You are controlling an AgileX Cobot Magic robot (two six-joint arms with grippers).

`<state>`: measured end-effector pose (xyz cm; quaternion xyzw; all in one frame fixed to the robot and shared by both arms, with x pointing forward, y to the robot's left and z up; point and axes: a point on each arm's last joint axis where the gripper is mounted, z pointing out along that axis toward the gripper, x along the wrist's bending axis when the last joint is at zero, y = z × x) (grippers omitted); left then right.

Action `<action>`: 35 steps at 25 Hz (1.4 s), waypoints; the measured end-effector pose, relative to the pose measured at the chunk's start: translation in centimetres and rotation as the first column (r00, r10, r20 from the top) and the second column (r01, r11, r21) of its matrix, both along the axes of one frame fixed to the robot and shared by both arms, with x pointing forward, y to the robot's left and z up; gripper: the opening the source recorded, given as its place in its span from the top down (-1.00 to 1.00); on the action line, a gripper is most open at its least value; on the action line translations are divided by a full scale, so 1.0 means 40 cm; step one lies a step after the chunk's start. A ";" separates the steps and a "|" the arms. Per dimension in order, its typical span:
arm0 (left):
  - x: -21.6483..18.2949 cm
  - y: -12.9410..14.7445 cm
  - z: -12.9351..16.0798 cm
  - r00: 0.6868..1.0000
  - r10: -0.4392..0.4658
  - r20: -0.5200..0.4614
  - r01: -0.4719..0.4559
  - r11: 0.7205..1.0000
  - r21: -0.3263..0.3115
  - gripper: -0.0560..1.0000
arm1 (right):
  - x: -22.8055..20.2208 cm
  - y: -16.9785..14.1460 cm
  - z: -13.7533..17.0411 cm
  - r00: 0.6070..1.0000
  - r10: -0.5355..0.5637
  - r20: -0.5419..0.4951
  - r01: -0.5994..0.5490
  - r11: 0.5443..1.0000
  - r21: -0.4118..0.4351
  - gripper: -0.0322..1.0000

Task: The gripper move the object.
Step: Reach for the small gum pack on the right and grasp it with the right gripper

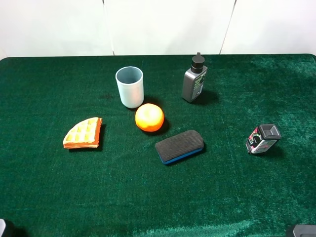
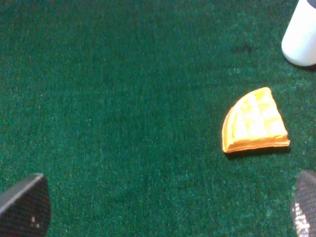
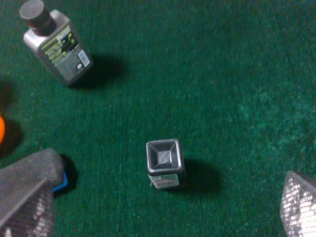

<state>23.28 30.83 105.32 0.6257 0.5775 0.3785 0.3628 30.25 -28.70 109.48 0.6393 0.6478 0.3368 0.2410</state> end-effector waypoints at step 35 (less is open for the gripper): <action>0.000 0.000 0.000 1.000 0.000 0.000 0.000 1.000 0.000 -0.98 | 0.367 0.042 -0.154 0.761 0.025 -0.648 -0.068 0.997 -0.042 -0.41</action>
